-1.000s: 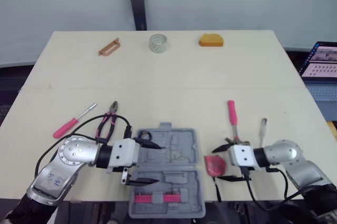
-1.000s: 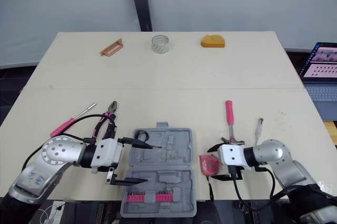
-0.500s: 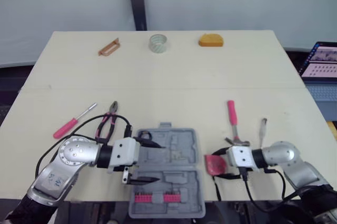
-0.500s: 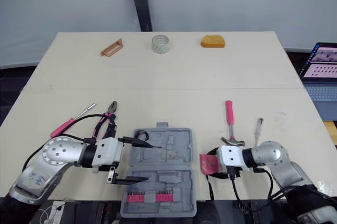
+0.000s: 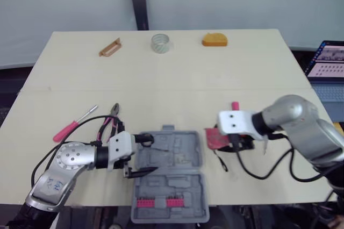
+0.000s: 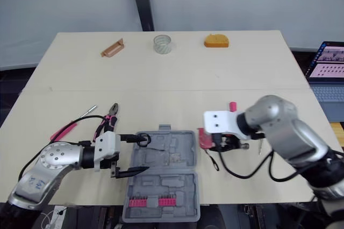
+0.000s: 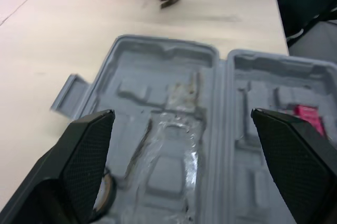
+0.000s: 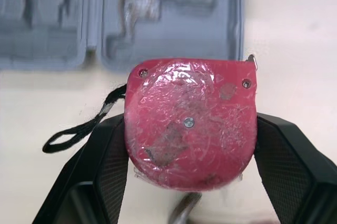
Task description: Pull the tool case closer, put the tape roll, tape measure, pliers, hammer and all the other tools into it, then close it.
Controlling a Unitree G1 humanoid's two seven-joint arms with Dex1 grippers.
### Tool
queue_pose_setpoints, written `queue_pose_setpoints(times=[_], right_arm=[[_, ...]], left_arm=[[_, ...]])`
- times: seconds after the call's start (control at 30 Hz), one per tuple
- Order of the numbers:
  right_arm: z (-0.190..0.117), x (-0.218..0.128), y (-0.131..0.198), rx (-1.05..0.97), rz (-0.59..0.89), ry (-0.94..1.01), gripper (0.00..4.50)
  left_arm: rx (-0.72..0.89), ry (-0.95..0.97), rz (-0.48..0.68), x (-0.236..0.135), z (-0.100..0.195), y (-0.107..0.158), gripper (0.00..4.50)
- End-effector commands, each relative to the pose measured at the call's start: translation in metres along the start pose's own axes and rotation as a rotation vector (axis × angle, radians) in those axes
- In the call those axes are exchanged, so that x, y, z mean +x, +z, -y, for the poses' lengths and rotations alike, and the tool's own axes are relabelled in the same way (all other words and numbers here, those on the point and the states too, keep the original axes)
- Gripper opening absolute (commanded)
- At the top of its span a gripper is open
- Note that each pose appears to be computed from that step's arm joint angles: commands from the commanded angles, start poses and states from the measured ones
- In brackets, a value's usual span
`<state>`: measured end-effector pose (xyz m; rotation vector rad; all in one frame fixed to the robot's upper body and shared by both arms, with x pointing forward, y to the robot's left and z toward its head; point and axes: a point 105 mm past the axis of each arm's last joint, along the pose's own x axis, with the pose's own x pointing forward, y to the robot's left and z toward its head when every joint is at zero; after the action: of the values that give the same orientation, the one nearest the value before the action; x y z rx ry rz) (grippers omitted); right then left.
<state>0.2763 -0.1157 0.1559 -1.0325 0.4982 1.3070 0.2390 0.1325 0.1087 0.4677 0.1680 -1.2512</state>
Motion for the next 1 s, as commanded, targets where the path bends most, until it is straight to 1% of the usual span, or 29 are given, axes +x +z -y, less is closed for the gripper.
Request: queue_pose_setpoints(times=[0.03, 0.13, 0.23, 0.33, 0.5, 0.67, 1.0], right_arm=[[0.004, 0.008, 0.005, 0.001, -0.036, -0.043, 2.95], [0.004, 0.016, 0.002, -0.017, -0.079, -0.06, 2.95], [0.008, 0.024, 0.006, -0.012, -0.093, -0.096, 2.95], [0.007, 0.028, 0.016, 0.018, -0.079, -0.075, 2.95], [0.012, 0.037, 0.019, 0.039, -0.135, -0.071, 2.95], [0.01, 0.047, 0.027, 0.028, -0.133, -0.045, 2.95], [0.007, 0.065, 0.032, -0.027, -0.14, -0.006, 2.95]], left_arm=[[0.031, 0.025, 0.011, -0.003, -0.004, 0.002, 4.5], [0.033, 0.029, 0.007, -0.004, -0.005, 0.0, 4.5], [0.033, 0.032, 0.007, -0.005, -0.006, -0.001, 4.5], [0.033, 0.034, 0.008, -0.006, -0.007, -0.001, 4.5], [0.033, 0.037, 0.009, -0.006, -0.008, -0.002, 4.5], [0.027, 0.045, 0.001, -0.009, -0.009, -0.003, 4.5], [0.022, 0.059, -0.007, -0.012, -0.009, -0.005, 4.5]])
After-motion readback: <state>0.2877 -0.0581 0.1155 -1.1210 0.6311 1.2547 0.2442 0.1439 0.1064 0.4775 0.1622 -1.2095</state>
